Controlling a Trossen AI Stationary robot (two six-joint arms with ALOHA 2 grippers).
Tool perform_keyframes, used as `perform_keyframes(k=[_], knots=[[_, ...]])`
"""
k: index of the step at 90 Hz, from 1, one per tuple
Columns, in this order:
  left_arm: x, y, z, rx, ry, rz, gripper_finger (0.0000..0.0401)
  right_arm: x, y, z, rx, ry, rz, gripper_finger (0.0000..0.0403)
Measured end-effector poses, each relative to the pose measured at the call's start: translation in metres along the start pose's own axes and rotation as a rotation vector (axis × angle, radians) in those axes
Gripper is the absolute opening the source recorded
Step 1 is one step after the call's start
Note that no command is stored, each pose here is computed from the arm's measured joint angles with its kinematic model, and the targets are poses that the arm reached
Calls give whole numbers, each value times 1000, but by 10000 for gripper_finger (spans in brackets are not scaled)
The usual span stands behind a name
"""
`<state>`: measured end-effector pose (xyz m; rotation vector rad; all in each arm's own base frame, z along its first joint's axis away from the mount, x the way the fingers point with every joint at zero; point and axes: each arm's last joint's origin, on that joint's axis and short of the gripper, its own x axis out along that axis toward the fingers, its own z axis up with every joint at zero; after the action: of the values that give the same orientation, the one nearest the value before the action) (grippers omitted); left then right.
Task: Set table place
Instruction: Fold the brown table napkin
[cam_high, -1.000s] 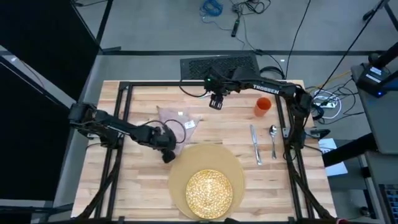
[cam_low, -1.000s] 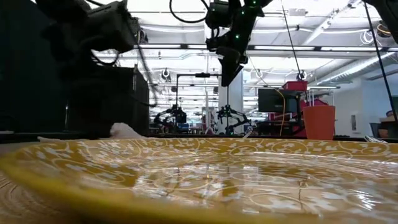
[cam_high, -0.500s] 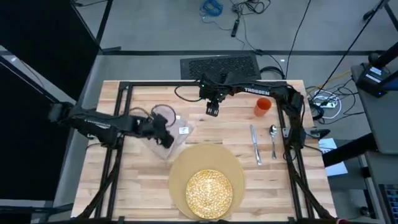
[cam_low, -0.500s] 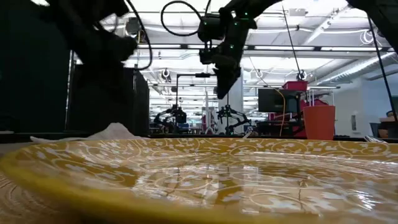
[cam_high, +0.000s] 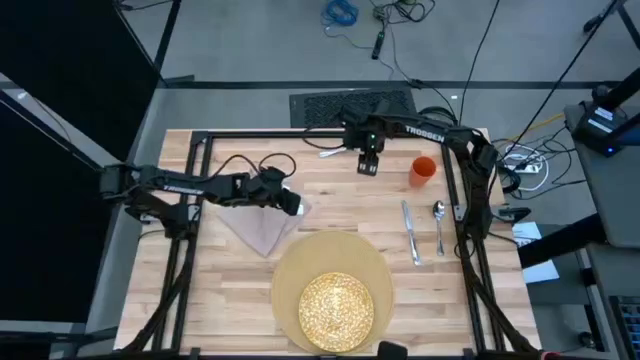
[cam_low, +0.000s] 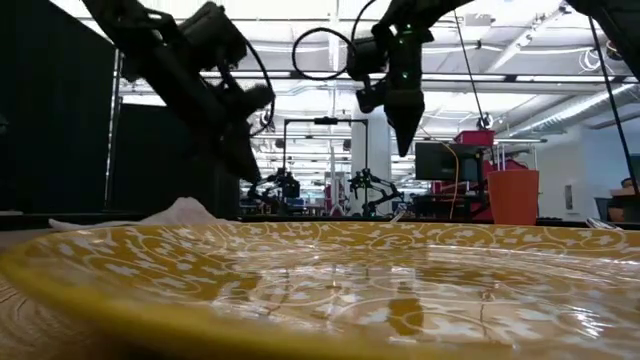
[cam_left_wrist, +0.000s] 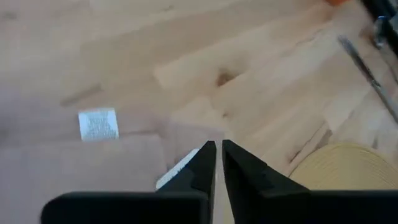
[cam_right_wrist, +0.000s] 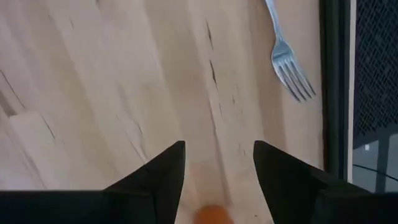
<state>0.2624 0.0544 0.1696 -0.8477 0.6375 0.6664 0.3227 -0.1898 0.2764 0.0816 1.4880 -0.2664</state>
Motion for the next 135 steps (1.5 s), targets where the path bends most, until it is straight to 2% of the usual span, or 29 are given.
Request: perform_keyframes(k=[15,25,37,45,56,65,77,85,102,135], knots=[[18,-1,-2,-148,-22,-12,88,0,-4,-2,-18,5,2,176],[26,0,-3,-174,-28,-4,110,0,-4,-3,-41,12,6,176],[29,-1,-3,-195,-40,1,116,0,-4,-2,-69,9,7,176],[28,-8,1,-147,-49,-7,116,0,-6,-2,-64,-1,3,176],[18,-35,13,-61,-37,-14,116,0,-8,-2,-54,-4,3,176],[1,-59,24,32,1,84,116,0,-10,-4,-46,-3,4,176],[-16,-80,34,142,88,250,116,0,-17,-7,-21,2,5,176],[-13,-89,36,160,161,283,116,0,-21,-9,2,1,25,176],[23,-78,20,220,315,405,116,0,-25,-12,22,6,50,176],[48,-69,11,318,306,499,116,0,-25,-12,16,2,54,176]])
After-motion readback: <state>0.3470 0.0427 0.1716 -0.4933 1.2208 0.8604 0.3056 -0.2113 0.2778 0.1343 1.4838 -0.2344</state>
